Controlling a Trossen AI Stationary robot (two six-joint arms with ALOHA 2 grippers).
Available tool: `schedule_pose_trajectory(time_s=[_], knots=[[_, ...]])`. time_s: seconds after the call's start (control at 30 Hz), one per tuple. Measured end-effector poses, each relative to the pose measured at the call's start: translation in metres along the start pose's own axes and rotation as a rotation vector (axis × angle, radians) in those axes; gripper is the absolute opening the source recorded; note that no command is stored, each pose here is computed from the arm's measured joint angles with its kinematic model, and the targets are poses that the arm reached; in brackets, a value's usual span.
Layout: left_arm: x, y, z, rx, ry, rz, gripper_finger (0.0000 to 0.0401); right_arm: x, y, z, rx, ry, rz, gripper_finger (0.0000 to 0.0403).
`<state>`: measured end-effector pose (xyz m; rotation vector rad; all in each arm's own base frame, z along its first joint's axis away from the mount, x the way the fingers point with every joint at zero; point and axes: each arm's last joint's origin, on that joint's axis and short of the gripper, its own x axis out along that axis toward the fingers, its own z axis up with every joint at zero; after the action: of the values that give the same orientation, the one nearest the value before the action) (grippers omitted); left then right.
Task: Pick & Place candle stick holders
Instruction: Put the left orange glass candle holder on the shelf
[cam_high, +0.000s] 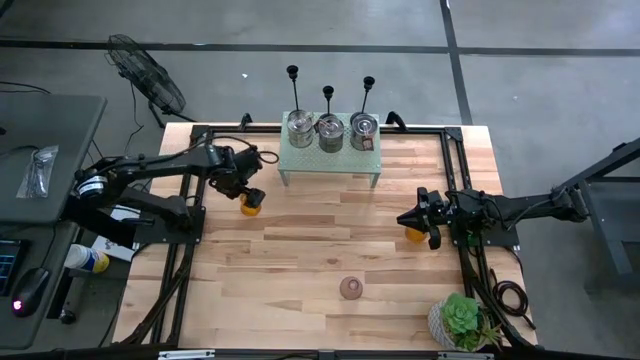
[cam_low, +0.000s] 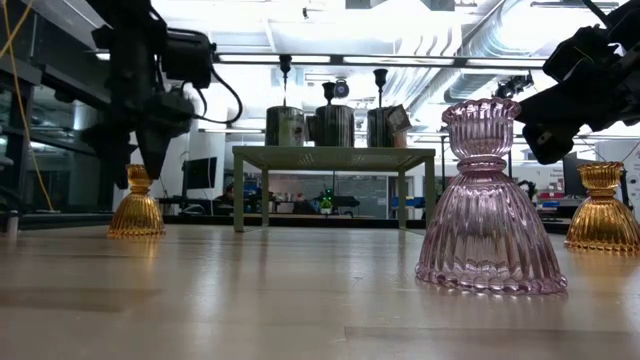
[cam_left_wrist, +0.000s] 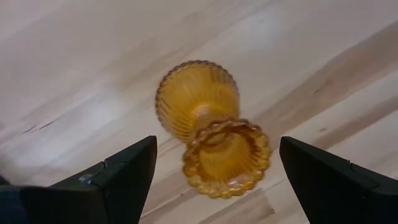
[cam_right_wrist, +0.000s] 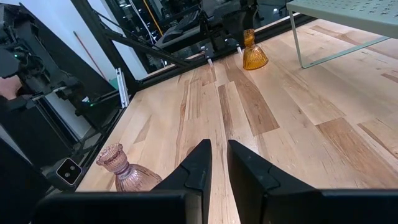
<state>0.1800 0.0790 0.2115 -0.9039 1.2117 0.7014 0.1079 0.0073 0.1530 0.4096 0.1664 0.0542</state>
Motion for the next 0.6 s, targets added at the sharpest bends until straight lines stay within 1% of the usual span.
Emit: schedule_pose_trajectory(time_s=[0.23,0.33,0.47,0.6], knots=[[-0.001,0.000,0.001,-0.019,-0.008,0.017,0.0329,0.000,0.000,0.000,0.000,0.000,0.000,0.0044],[-0.006,-0.003,0.005,-0.017,-0.028,0.004,0.0312,0.000,0.000,0.000,0.000,0.000,0.000,0.0044],[-0.011,-0.006,0.007,-0.015,-0.043,-0.009,0.0279,0.000,0.000,0.000,0.000,0.000,0.000,0.0044],[-0.012,-0.004,0.005,-0.014,-0.013,0.002,0.0253,0.000,0.000,0.000,0.000,0.000,0.000,0.0044]])
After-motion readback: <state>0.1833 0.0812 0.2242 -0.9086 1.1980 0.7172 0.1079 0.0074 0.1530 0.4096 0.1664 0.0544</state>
